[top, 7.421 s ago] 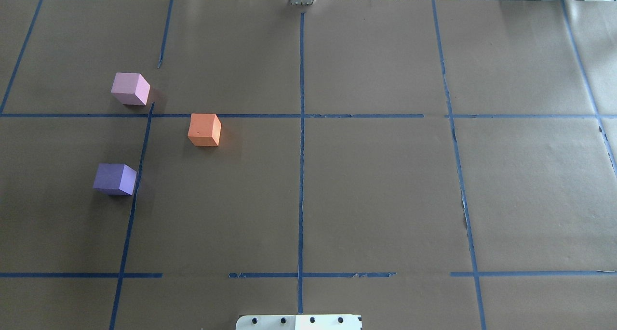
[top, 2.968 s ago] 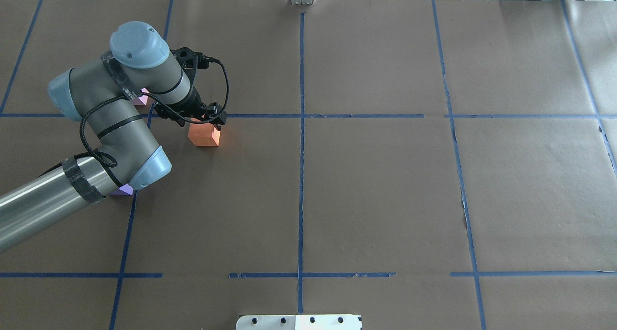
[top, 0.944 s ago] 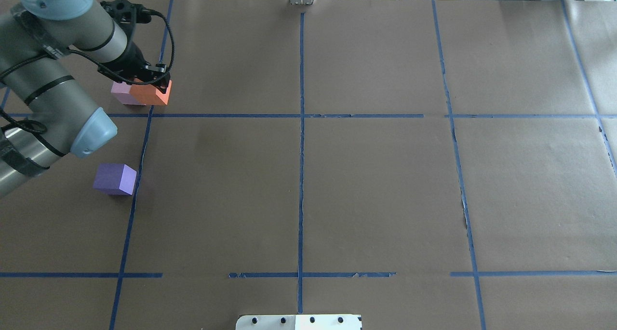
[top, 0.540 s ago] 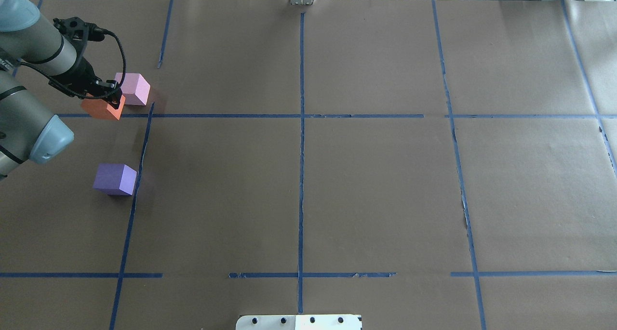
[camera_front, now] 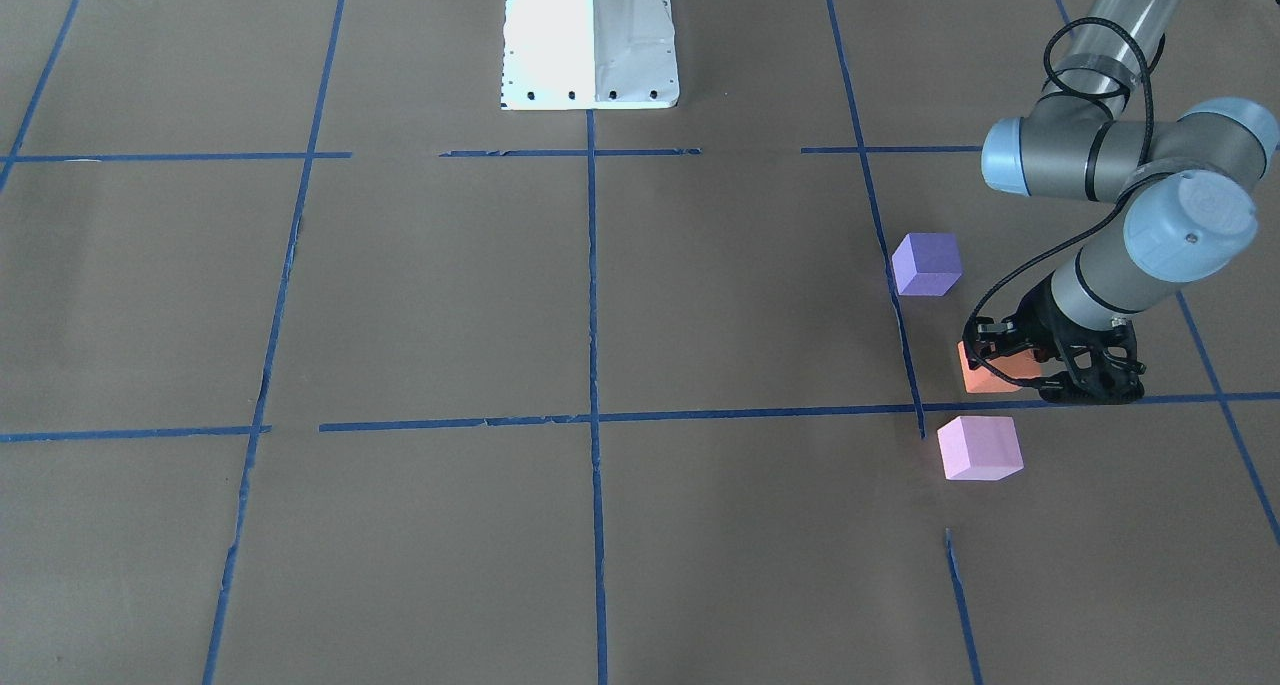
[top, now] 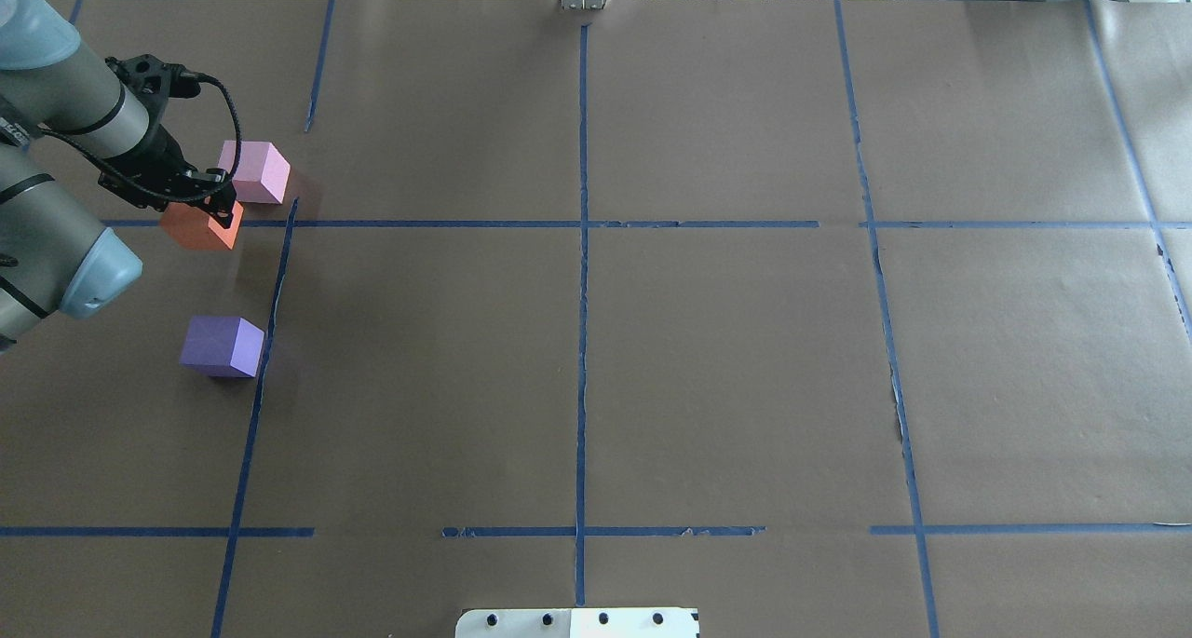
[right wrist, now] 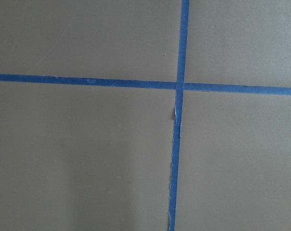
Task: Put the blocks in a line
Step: 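Lower the orange cube between the pink and purple cubes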
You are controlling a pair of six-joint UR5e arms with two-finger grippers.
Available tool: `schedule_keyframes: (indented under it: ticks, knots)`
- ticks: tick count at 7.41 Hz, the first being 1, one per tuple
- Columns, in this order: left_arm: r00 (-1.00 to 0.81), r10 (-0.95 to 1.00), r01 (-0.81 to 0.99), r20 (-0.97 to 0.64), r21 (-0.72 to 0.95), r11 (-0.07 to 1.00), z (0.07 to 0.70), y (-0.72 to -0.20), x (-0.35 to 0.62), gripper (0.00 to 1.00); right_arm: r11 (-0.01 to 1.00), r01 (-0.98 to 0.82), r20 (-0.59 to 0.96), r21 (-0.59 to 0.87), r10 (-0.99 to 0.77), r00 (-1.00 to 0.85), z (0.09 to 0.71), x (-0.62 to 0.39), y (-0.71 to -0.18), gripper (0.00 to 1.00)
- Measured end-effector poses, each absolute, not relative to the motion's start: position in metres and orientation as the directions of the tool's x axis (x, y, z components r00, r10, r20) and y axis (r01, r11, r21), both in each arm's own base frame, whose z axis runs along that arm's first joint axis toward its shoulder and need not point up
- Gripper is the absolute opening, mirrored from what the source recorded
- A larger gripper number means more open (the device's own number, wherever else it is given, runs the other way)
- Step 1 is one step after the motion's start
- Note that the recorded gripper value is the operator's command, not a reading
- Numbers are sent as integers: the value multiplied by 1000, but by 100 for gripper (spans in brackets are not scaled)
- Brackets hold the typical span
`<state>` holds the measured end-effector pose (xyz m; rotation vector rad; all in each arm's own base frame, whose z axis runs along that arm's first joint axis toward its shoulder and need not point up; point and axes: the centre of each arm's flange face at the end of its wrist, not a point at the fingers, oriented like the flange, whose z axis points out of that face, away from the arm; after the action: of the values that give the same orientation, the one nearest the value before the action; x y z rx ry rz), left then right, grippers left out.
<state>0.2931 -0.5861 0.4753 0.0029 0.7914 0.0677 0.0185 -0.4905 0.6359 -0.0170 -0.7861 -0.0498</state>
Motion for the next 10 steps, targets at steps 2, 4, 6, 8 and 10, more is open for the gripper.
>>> schedule_keyframes:
  ticks: [2,4,6,8,10]
  knots:
    - [696,47,-61,-716,6,998,480,-584,296,35,999,51,708,3,-38,706,636,18,-490,100]
    - [687,45,-58,-726,7,998,478,-581,303,36,999,51,708,4,-39,705,636,18,-491,100]
    - [671,41,-56,-740,5,998,475,-572,322,36,999,51,708,4,-39,705,636,18,-491,100]
    - [663,41,-60,-747,2,998,483,-565,337,36,999,51,708,3,-39,705,636,18,-490,100]
    - [666,35,-59,-745,-6,998,492,-558,335,36,999,51,708,3,-39,705,636,18,-490,100]
